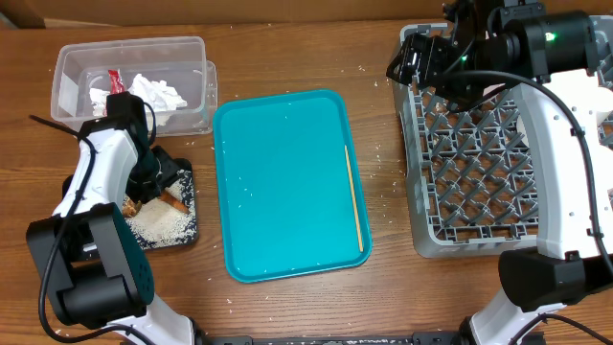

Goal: Sort waste into correct bins and load items into the dishwasher
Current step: 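Carry the carrot left and drop it onto the black rice tray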

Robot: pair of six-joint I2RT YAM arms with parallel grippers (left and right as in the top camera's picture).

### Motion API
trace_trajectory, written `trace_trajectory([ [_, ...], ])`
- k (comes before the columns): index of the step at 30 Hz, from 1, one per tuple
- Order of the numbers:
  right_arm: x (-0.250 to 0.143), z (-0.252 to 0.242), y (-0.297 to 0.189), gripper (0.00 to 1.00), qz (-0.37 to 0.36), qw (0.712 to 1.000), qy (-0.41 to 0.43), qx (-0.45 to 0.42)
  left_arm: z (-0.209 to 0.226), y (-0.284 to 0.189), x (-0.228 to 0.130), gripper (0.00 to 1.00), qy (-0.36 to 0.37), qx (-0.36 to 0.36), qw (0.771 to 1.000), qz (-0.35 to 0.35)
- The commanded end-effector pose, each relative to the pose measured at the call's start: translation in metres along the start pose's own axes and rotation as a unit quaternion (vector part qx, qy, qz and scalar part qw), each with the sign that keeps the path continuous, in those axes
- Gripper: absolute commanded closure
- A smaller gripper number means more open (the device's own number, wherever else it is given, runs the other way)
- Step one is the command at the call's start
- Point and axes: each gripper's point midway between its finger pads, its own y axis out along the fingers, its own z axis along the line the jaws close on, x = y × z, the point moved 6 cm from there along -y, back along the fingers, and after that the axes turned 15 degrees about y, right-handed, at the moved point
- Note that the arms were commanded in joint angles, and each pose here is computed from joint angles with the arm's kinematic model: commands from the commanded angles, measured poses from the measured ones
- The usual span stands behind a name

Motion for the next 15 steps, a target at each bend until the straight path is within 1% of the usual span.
trace_trajectory([
  [1, -0.001, 0.001, 0.002, 0.0, 0.003, 1.0, -0.001, 0.002, 0.002, 0.003, -0.001, 0.58, 0.017, 0.011, 1.0, 0.002],
  [4, -0.001, 0.001, 0.002, 0.0, 0.003, 1.0, -0.001, 0.002, -0.002, -0.005, -0.001, 0.56, 0.022, -0.006, 1.0, 0.012],
  [8, -0.001, 0.001, 0.002, 0.0, 0.003, 1.0, -0.001, 0.002, -0.009, -0.035, 0.001, 0.56, 0.028, -0.051, 0.998, 0.008],
  [11, -0.001, 0.001, 0.002, 0.0, 0.003, 1.0, -0.001, 0.002, -0.007, -0.062, 0.0, 0.56, 0.026, -0.061, 0.998, -0.021],
  [12, -0.001, 0.001, 0.002, 0.0, 0.003, 1.0, -0.001, 0.002, -0.002, -0.081, -0.004, 0.55, 0.024, -0.061, 0.997, -0.049],
  [15, -0.001, 0.001, 0.002, 0.0, 0.003, 1.0, -0.001, 0.002, 0.01, -0.116, -0.011, 0.55, 0.01, -0.058, 0.992, -0.108],
])
